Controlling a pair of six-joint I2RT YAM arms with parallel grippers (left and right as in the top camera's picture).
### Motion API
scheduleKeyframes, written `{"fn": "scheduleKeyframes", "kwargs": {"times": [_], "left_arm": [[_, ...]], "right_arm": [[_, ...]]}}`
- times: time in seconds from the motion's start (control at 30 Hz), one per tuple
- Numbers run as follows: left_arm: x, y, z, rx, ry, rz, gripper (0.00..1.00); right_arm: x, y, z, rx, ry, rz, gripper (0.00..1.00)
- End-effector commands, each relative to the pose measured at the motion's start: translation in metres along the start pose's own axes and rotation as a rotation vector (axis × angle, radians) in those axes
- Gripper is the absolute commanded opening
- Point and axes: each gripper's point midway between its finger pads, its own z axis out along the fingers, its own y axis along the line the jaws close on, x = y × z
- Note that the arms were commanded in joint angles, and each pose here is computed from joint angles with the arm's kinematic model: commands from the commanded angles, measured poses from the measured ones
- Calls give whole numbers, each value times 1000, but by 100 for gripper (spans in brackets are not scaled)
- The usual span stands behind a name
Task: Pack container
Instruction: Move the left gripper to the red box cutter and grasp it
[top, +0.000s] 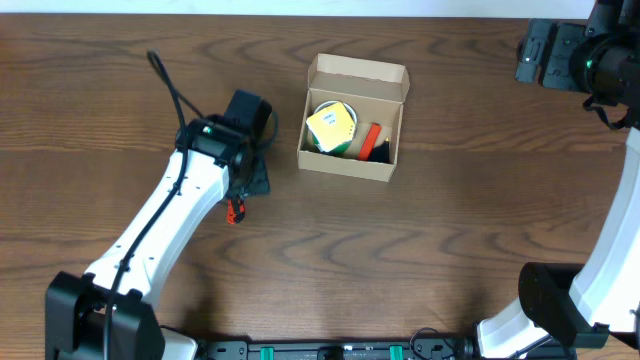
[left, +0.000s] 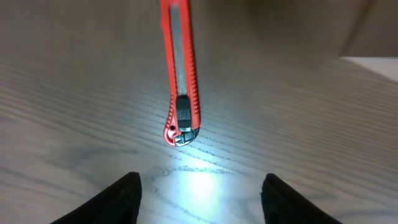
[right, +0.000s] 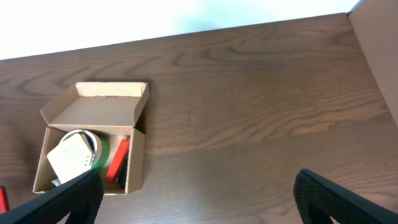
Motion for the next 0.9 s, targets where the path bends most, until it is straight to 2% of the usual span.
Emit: {"fn": "scheduleKeyframes", "kwargs": {"times": [0.0,0.23,0.43,0.87], "left_arm": [[10,5,19,21,51,-46,63],[-18,7,29,101,-8,-139,68],[-21,17,50,101,52,-191,70],[-9,18,99,60,171,-93,72]], "right_arm": [[0,-3,1,6,3,18,99],[0,-3,1,6,3,18,100],[0,-3,1,6,3,18,99],[0,-3,1,6,3,18,99]]}}
